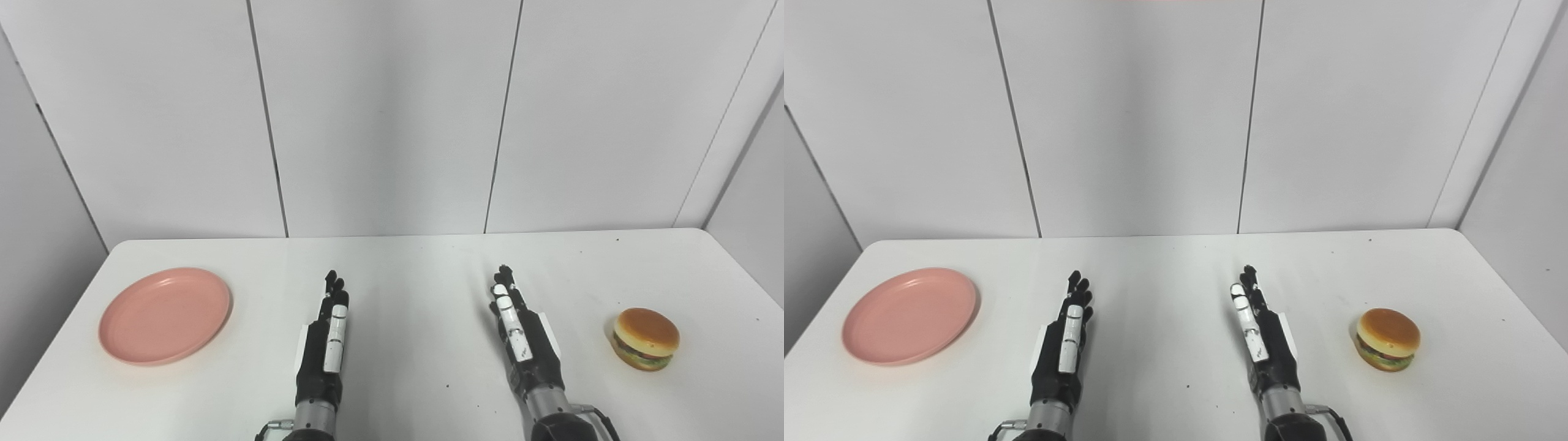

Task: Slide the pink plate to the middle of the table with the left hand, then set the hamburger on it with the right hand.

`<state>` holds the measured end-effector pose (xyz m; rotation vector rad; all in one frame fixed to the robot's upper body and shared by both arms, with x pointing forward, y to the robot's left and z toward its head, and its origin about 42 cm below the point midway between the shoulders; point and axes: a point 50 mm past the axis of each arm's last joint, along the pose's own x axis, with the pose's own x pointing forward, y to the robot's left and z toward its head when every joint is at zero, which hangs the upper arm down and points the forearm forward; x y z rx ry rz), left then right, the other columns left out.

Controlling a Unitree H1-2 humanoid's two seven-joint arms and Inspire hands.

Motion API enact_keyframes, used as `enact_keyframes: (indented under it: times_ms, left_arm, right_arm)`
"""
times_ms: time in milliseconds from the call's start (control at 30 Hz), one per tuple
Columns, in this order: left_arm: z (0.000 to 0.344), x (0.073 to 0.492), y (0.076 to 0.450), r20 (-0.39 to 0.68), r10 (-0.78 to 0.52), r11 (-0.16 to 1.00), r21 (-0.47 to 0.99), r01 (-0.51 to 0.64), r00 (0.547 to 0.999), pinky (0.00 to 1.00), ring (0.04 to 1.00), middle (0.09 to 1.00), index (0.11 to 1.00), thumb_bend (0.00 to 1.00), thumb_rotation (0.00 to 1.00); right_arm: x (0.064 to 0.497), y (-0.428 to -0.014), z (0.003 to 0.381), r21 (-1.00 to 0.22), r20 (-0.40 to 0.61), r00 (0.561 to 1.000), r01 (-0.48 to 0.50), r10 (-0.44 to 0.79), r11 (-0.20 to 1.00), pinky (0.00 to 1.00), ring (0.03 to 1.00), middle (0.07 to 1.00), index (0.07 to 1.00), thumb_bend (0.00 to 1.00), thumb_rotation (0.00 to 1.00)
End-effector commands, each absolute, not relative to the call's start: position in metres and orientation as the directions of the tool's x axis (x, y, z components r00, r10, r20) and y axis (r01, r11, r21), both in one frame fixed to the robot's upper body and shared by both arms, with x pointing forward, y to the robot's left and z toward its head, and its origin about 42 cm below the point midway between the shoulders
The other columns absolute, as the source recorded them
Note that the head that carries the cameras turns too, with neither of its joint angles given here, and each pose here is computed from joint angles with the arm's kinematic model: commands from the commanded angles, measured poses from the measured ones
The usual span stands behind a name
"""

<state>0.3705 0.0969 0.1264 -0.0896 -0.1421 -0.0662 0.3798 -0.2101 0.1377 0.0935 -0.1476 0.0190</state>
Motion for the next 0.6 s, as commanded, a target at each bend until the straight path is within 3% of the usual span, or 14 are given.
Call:
enact_keyframes:
  times_ms: [0, 133, 367, 433, 467, 567]
  left_arm:
    - [0.135, 0.371, 0.116, 0.164, -0.008, 0.996, -0.089, 0.023, 0.986, 1.0, 1.0, 1.0, 1.0, 0.62, 1.0]
    - [0.158, 0.372, 0.137, 0.184, 0.039, 0.991, -0.131, -0.015, 0.982, 1.0, 0.986, 0.98, 0.981, 0.7, 1.0]
    - [0.192, 0.375, 0.189, 0.251, 0.205, 0.971, -0.174, -0.165, 0.946, 0.95, 0.922, 0.912, 0.914, 0.72, 1.0]
    - [0.198, 0.38, 0.205, 0.26, 0.248, 0.961, -0.184, -0.204, 0.933, 0.98, 0.916, 0.899, 0.906, 0.72, 1.0]
    - [0.2, 0.381, 0.212, 0.265, 0.269, 0.957, -0.186, -0.224, 0.926, 0.94, 0.88, 0.863, 0.87, 0.73, 1.0]
    - [0.208, 0.389, 0.237, 0.269, 0.337, 0.936, -0.199, -0.291, 0.902, 0.93, 0.85, 0.824, 0.822, 0.75, 1.0]
  right_arm:
    - [0.385, -0.22, 0.15, 0.086, 0.233, 0.973, -0.03, 0.009, 0.996, 1.0, 1.0, 1.0, 1.0, 0.65, 0.88]
    - [0.382, -0.226, 0.153, 0.088, 0.249, 0.969, -0.029, 0.007, 0.996, 1.0, 1.0, 1.0, 1.0, 0.64, 0.86]
    - [0.373, -0.222, 0.165, 0.076, 0.245, 0.969, -0.021, 0.002, 0.997, 1.0, 0.994, 0.995, 0.995, 0.54, 0.91]
    - [0.371, -0.222, 0.167, 0.07, 0.24, 0.971, -0.023, 0.005, 0.997, 1.0, 0.999, 0.994, 0.992, 0.54, 0.92]
    - [0.371, -0.222, 0.168, 0.068, 0.236, 0.972, -0.023, 0.007, 0.997, 1.0, 1.0, 0.998, 0.994, 0.57, 0.92]
    - [0.371, -0.221, 0.168, 0.082, 0.247, 0.969, -0.018, -0.003, 0.996, 1.0, 1.0, 0.995, 0.986, 0.61, 0.91]
